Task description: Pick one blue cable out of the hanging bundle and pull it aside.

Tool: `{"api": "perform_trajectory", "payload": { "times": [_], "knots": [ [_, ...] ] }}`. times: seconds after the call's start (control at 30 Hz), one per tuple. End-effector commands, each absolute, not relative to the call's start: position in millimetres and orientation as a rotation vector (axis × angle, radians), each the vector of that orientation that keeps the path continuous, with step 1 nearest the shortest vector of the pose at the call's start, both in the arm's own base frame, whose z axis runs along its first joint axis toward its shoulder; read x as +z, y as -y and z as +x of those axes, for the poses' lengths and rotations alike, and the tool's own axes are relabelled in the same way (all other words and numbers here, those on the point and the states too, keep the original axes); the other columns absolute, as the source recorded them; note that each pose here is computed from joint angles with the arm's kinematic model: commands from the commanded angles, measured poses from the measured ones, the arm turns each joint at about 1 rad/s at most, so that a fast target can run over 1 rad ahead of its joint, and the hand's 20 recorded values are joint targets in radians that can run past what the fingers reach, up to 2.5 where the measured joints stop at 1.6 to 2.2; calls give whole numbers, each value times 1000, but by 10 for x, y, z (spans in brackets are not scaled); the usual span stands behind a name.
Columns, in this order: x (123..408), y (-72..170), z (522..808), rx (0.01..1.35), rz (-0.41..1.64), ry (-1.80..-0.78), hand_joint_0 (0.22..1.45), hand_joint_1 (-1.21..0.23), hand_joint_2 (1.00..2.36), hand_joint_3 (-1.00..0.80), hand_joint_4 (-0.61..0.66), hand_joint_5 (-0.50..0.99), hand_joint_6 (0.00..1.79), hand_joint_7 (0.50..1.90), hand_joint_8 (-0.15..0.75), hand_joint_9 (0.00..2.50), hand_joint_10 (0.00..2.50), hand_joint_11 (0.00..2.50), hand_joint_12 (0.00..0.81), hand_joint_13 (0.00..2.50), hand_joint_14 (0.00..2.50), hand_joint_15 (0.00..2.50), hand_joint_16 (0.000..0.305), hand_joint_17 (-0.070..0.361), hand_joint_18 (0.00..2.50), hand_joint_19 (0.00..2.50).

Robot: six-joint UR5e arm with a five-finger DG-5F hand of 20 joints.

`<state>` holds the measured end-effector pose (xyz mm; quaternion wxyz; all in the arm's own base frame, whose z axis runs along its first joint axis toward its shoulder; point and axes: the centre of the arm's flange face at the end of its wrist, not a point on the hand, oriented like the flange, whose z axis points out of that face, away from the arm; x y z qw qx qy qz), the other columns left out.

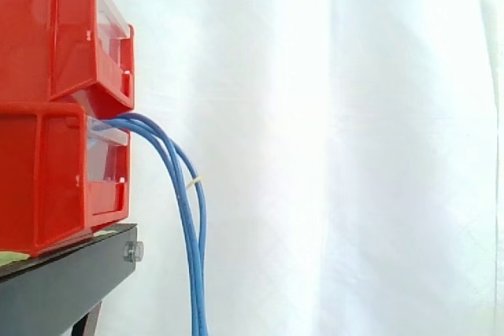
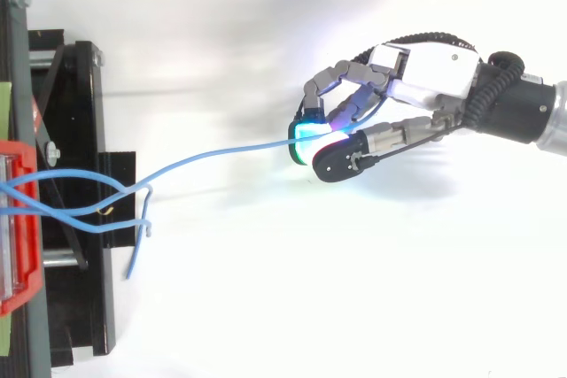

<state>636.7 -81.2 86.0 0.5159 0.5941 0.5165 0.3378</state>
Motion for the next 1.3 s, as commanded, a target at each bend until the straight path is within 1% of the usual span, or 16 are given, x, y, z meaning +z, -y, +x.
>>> {"api": "perform_trajectory", "payload": {
  "times": [0.0, 0.17, 0.2, 0.23, 0.27, 0.3, 0.4, 0.47, 0.5, 0.53, 0.63, 0.77, 0.87, 1.0, 1.03, 1.27],
  "knots": [
    [860, 812, 6367, 811, 1427, -1241, 520, -643, 1007, -423, 57, -113, 843, 1121, 271, 1128, 20, 657, 330, 817, 16, 467, 32, 72, 577, 470],
    [860, 812, 6367, 811, 1427, -1241, 516, -623, 1006, -437, 53, -112, 841, 1112, 274, 1132, 20, 658, 330, 820, 16, 471, 32, 73, 577, 477],
    [860, 812, 6367, 811, 1427, -1241, 499, -572, 1002, -471, 62, -109, 830, 1062, 272, 1136, 20, 657, 335, 823, 16, 465, 34, 75, 585, 472],
    [860, 812, 6367, 811, 1427, -1241, 492, -543, 1000, -490, 76, -103, 812, 1057, 276, 1140, 18, 650, 336, 826, 16, 463, 34, 76, 587, 467],
    [860, 812, 6367, 811, 1427, -1241, 489, -507, 1000, -500, 82, -95, 784, 1078, 274, 1142, 19, 634, 336, 826, 17, 458, 34, 77, 587, 464],
    [860, 812, 6367, 811, 1427, -1241, 495, -416, 1000, -500, 84, -84, 753, 1093, 273, 1149, 18, 625, 332, 828, 16, 465, 34, 77, 580, 478],
    [851, 812, 6366, 810, 1427, -1242, 556, -320, 1002, -470, 46, -66, 698, 1232, 263, 1170, 22, 630, 316, 835, 18, 465, 30, 69, 585, 508],
    [860, 812, 6367, 811, 1427, -1241, 579, -378, 1009, -392, 72, -64, 710, 1232, 262, 1177, 19, 640, 309, 842, 17, 467, 30, 66, 588, 502],
    [860, 812, 6367, 811, 1427, -1241, 588, -455, 1014, -330, 77, -68, 721, 1275, 266, 1178, 21, 642, 306, 844, 17, 462, 29, 66, 593, 497],
    [860, 812, 6367, 811, 1427, -1241, 592, -506, 1017, -282, 84, -74, 738, 1270, 271, 1176, 21, 636, 310, 841, 19, 468, 29, 66, 596, 497],
    [860, 822, 6366, 810, 1428, -1239, 584, -552, 1021, -188, 66, -87, 778, 1270, 278, 1163, 22, 660, 313, 841, 17, 472, 29, 66, 595, 495],
    [860, 812, 6367, 811, 1427, -1241, 583, -579, 1021, -151, 84, -109, 840, 1190, 285, 1165, 19, 660, 325, 845, 16, 459, 32, 72, 610, 485],
    [860, 812, 6367, 811, 1427, -1241, 584, -587, 1020, -158, 97, -116, 848, 1172, 281, 1147, 19, 669, 324, 841, 17, 469, 32, 71, 610, 484],
    [860, 812, 6367, 811, 1427, -1241, 579, -624, 1022, -118, 108, -120, 855, 1277, 280, 1134, 21, 684, 325, 831, 17, 479, 31, 70, 602, 475],
    [860, 812, 6367, 811, 1427, -1241, 583, -637, 1021, -107, 103, -121, 874, 1236, 286, 1136, 24, 688, 333, 836, 18, 470, 33, 73, 611, 466],
    [860, 812, 6367, 811, 1427, -1241, 599, -658, 1022, -77, 90, -115, 898, 1240, 288, 1161, 21, 697, 332, 850, 17, 479, 33, 73, 617, 445]
  ]
}}
